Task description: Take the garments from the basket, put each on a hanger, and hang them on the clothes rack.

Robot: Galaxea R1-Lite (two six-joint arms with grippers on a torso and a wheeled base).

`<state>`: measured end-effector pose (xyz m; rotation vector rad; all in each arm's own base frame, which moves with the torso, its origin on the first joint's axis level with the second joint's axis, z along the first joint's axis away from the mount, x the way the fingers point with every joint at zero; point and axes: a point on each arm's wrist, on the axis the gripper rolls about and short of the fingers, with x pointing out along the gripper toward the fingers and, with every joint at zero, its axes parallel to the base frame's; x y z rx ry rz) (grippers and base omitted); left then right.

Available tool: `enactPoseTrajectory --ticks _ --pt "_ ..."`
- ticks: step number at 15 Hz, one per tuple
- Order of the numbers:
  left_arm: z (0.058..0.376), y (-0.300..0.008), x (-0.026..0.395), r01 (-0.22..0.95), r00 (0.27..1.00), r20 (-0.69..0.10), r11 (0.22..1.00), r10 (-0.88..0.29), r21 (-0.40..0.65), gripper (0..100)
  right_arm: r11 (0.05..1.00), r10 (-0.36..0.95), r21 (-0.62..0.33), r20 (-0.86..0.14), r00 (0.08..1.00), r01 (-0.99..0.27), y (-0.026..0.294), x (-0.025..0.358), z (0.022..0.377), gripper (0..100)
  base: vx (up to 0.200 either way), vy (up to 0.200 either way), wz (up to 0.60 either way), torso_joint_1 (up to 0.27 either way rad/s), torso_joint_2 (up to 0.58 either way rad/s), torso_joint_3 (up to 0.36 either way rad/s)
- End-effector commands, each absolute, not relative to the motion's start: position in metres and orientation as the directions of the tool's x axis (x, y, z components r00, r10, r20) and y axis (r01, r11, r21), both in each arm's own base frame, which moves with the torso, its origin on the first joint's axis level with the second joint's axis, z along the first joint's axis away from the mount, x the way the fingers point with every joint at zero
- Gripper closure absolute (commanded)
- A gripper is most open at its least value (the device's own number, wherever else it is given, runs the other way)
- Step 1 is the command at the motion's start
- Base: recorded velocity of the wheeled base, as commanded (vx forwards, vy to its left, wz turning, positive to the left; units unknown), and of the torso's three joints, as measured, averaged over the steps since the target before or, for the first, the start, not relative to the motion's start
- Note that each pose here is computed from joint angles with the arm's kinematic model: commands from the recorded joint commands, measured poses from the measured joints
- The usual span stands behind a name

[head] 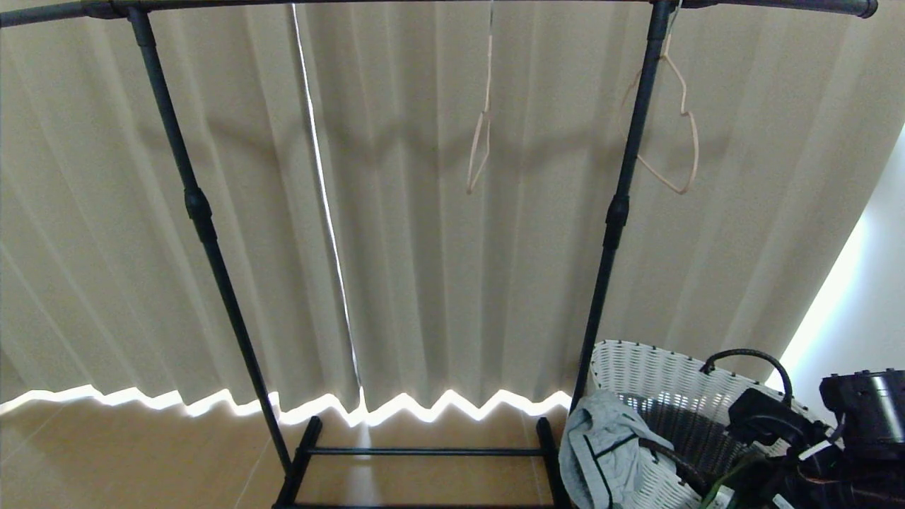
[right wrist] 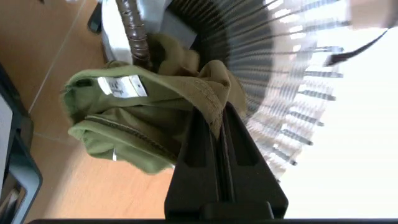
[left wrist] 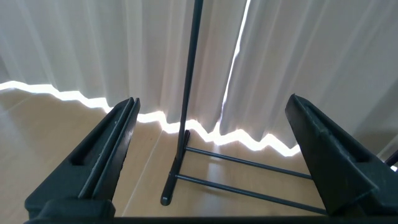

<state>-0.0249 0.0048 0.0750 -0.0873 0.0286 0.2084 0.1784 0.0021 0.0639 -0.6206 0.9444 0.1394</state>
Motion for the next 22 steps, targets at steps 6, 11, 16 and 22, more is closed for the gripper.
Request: enactPoseTrajectory --ticks 6,11,16,22 --pt "0.075 0.005 -0.025 -0.208 0.978 -0.037 0.976 0.206 -0.072 0 0.828 -0.118 -0.549 -0.377 0.919 -0.119 0.002 0.119 0.148 100 0.000 0.000 0.00 0.000 0.00 0.000" --pt "0.075 0.005 -0.025 -0.208 0.978 -0.037 0.975 0.206 -0.084 0 0.839 -0.061 -0.541 -0.209 0.976 -0.063 0.002 0.096 0.171 100 0.000 0.000 0.00 0.000 0.00 0.000" --pt "0.075 0.005 -0.025 -0.208 0.978 -0.037 0.975 0.206 -0.081 0 0.840 -0.048 -0.539 -0.190 0.981 -0.063 0.002 0.091 0.171 100 0.000 0.000 0.00 0.000 0.00 0.000" --pt "0.075 0.005 -0.025 -0.208 0.978 -0.037 0.975 0.206 -0.082 0 0.839 -0.050 -0.540 -0.191 0.980 -0.063 0.002 0.090 0.170 100 -0.200 0.000 0.00 0.001 0.00 0.002"
